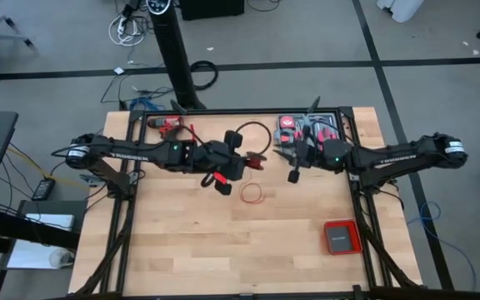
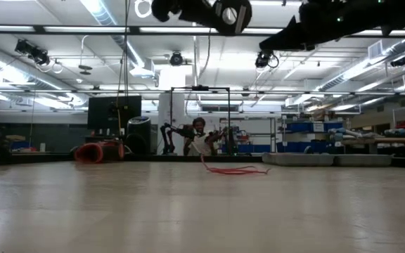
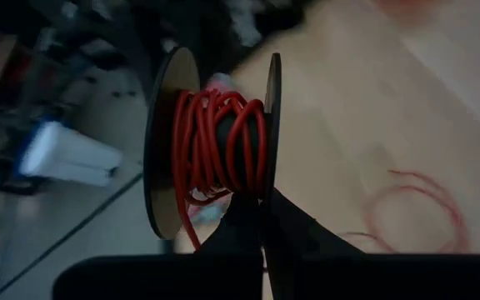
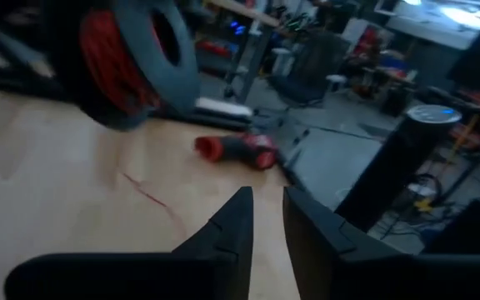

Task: Coil cords
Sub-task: Uncoil the red wire from the black spool

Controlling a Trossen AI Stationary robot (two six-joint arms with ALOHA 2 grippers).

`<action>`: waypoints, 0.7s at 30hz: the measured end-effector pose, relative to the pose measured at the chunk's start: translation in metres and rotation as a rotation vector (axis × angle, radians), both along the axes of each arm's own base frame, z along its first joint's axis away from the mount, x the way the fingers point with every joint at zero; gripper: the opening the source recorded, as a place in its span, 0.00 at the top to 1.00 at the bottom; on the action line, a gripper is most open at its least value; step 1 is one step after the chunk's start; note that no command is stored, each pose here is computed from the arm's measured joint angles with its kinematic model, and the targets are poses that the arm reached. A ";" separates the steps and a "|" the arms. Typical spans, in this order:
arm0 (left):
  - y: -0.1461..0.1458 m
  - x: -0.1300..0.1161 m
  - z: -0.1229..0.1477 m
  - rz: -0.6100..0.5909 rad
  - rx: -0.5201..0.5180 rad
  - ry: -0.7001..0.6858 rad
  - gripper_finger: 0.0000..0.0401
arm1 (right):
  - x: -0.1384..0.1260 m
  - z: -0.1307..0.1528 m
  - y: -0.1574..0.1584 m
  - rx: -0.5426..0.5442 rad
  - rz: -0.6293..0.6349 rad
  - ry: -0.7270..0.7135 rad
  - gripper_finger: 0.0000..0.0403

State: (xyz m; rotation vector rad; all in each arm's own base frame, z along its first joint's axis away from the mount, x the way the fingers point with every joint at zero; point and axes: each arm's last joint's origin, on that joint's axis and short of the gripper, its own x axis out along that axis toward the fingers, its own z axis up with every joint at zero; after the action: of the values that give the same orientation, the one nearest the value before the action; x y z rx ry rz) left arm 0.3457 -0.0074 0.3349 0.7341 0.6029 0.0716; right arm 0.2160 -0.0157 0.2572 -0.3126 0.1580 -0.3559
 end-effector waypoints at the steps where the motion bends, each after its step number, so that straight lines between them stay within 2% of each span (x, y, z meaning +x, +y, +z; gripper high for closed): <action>1: 0.000 0.001 0.005 0.012 -0.007 -0.021 1.00 | 0.000 0.001 -0.002 0.001 -0.001 -0.006 0.82; 7: -0.001 -0.003 0.028 0.055 -0.127 -0.029 1.00 | 0.000 0.000 -0.002 -0.011 0.018 0.009 0.82; 12: -0.003 -0.004 0.030 0.041 -0.222 -0.010 1.00 | 0.000 0.000 0.003 -0.030 0.046 0.018 0.82; 21: -0.005 0.005 0.023 0.032 -0.255 -0.012 1.00 | 0.001 0.000 0.007 -0.017 0.062 0.010 0.82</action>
State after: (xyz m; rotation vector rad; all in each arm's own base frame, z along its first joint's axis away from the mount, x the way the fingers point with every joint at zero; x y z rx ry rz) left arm 0.3508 -0.0126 0.3581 0.4764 0.5996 0.0275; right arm 0.2165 -0.0089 0.2574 -0.3358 0.1550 -0.2947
